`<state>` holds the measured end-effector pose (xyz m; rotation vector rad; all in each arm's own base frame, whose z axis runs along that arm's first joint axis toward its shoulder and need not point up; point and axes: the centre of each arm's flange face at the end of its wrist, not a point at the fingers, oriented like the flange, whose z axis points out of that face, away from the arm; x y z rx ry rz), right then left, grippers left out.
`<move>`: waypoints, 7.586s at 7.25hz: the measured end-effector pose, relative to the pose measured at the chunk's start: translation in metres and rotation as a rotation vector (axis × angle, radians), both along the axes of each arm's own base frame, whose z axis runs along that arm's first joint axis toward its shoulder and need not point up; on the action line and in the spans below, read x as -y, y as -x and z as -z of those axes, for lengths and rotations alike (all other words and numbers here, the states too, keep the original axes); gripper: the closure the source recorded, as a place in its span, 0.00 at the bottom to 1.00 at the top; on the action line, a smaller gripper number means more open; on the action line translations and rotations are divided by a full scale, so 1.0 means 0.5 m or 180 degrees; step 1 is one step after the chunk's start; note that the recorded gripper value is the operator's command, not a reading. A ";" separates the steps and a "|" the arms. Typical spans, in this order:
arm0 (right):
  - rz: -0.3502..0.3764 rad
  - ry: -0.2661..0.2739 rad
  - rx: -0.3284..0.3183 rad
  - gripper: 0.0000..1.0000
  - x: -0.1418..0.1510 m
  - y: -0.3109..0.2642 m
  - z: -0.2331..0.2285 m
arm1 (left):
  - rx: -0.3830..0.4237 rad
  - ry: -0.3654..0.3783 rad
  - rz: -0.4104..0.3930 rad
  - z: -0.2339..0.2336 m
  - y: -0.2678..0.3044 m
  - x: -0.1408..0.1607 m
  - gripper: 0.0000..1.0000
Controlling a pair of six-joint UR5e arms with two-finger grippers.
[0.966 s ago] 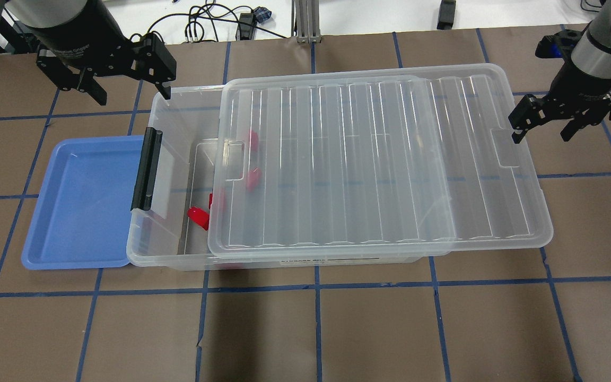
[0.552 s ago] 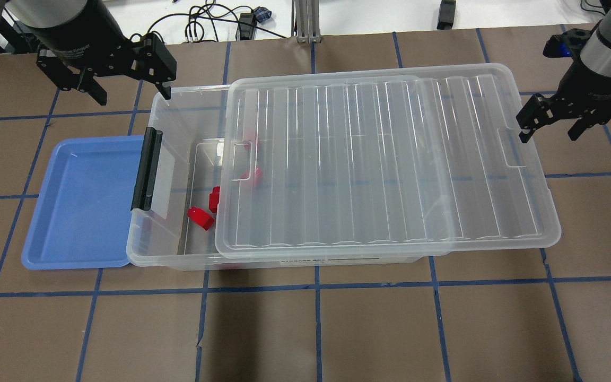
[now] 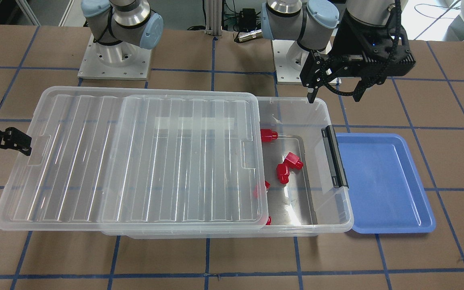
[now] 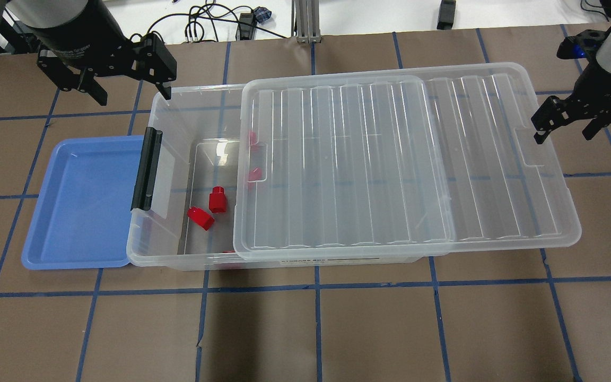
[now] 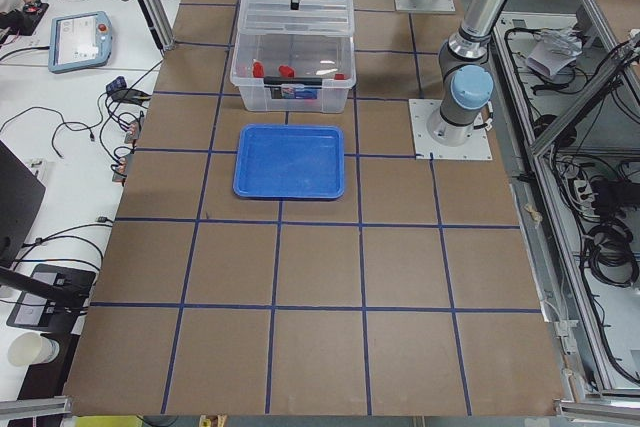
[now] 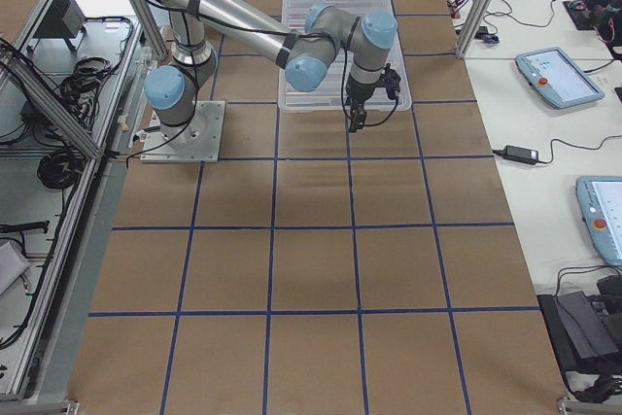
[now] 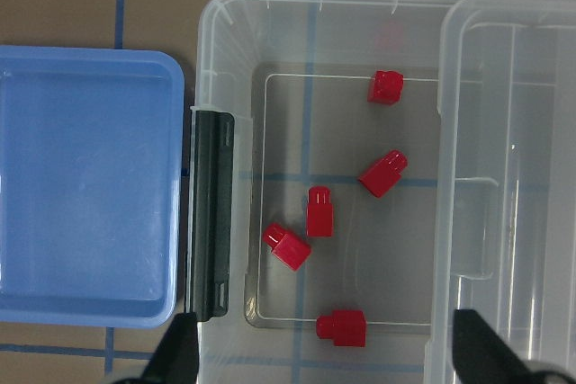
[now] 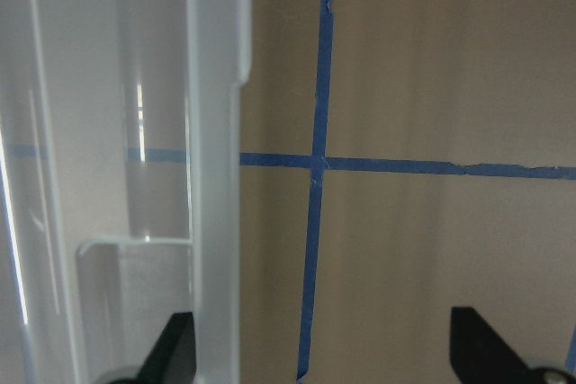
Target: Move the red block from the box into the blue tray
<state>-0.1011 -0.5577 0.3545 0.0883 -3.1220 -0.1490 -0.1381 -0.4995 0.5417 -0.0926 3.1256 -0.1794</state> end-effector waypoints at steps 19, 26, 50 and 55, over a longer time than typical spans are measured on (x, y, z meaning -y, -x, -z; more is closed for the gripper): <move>0.0159 -0.0011 -0.0273 0.00 -0.162 -0.152 -0.331 | -0.0166 -0.0579 0.0189 0.628 0.033 0.048 0.00; 0.0154 -0.0061 -0.0267 0.00 -0.166 -0.153 -0.324 | -0.0152 -0.0743 0.0160 0.682 0.028 0.043 0.04; 0.0337 -0.0141 -0.0264 0.00 -0.161 -0.089 -0.290 | -0.0275 -0.0683 0.0102 0.690 -0.616 0.099 0.23; 0.0202 0.0035 -0.0317 0.00 -0.104 -0.017 -0.247 | -0.0225 -0.0603 0.0172 0.474 -0.576 0.128 0.00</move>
